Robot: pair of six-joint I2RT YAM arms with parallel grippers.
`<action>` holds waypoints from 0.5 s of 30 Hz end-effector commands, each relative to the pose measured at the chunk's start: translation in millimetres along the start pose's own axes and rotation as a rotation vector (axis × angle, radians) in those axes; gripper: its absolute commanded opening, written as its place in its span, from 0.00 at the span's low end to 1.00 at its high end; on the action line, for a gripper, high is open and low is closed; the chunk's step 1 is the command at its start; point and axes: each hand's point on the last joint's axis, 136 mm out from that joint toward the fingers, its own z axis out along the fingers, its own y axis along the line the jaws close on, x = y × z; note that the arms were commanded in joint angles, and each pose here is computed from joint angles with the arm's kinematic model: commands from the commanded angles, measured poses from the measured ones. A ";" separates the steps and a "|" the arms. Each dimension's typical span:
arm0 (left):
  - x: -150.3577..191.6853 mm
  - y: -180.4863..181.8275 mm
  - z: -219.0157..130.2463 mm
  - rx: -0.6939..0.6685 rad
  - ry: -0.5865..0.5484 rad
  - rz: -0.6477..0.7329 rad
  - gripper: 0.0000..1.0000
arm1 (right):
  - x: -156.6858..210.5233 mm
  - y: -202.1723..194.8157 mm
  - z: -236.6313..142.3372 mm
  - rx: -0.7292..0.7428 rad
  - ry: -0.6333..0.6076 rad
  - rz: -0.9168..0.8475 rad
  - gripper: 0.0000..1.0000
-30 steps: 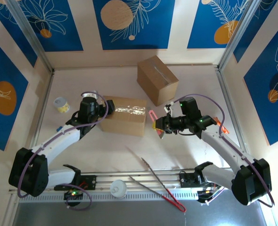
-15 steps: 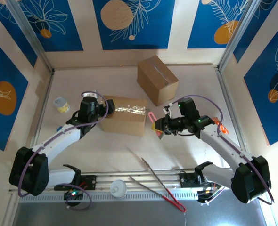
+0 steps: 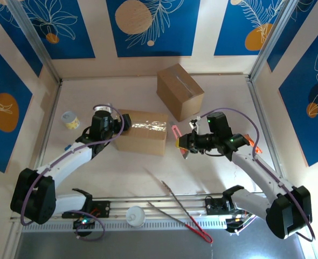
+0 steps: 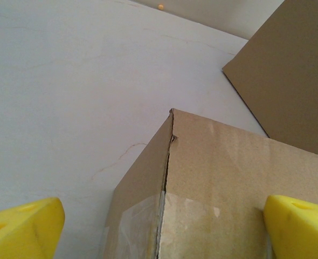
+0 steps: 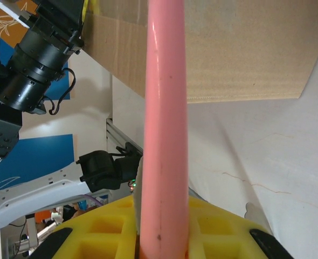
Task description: Unpack the express box
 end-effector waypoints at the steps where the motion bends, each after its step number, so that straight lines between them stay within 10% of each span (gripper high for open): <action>1: 102.3 67.5 -1.2 -0.239 0.343 0.110 0.94 | 2.3 4.0 -0.5 -0.018 0.020 -0.002 0.00; 15: 102.2 67.6 -1.1 -0.240 0.343 0.110 0.95 | 2.8 3.4 10.5 -0.016 0.046 -0.006 0.00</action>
